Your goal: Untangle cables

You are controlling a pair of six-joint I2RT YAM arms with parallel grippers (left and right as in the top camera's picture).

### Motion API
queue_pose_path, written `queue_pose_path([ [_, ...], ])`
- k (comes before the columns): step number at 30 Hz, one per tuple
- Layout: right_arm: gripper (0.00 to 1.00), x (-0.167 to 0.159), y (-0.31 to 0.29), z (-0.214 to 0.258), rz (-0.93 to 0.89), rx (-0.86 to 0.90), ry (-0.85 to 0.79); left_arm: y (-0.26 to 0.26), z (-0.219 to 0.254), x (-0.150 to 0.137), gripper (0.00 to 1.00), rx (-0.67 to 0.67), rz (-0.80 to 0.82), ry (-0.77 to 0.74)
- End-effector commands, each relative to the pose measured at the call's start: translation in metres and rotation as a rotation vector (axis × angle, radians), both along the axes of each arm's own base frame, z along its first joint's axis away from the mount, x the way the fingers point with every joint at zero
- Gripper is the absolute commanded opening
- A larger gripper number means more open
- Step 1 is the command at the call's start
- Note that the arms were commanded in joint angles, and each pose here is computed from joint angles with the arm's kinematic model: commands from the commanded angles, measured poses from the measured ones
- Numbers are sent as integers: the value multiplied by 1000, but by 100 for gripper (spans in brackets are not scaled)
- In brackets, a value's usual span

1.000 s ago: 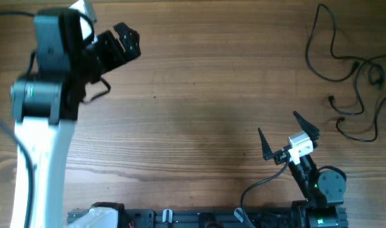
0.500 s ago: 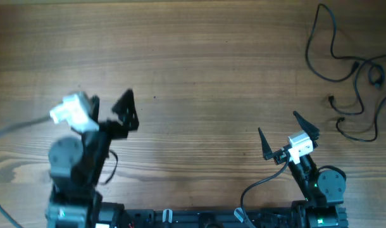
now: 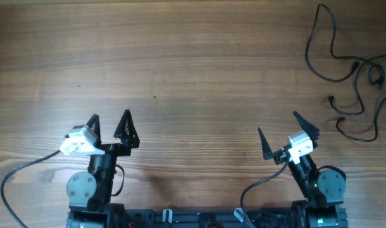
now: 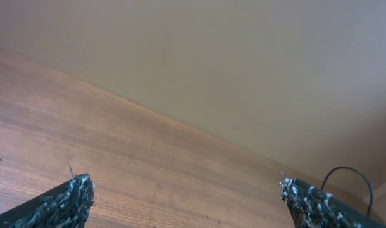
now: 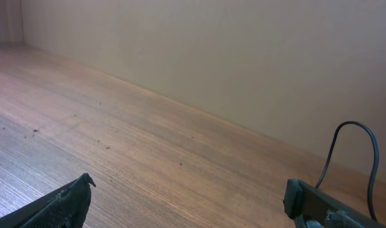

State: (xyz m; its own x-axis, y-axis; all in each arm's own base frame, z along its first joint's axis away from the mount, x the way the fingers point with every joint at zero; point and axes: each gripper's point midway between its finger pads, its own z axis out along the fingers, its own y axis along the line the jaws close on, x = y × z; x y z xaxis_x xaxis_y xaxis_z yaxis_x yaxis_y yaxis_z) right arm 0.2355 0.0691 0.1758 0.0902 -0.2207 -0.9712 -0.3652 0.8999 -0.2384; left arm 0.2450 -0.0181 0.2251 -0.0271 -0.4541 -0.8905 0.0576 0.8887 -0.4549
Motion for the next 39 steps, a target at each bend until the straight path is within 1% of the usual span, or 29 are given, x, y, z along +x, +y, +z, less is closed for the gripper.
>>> queue_pose_path([
  [1,100,0,-1,0,-7,5,-2,3,-9,-2,100,8,18,-37],
  [7,100,0,-1,0,-7,5,-2,3,-26,-2,100,8,18,-42],
  [13,100,0,-1,0,-7,5,-2,3,-54,1,100,14,18,19],
  [18,100,0,-1,0,-7,5,-2,4,-66,1,100,46,21,64],
  [20,100,0,-1,0,-7,5,-2,3,-67,1,100,76,14,66],
  [39,100,0,-1,0,-7,4,-2,2,-67,1,100,75,12,66],
])
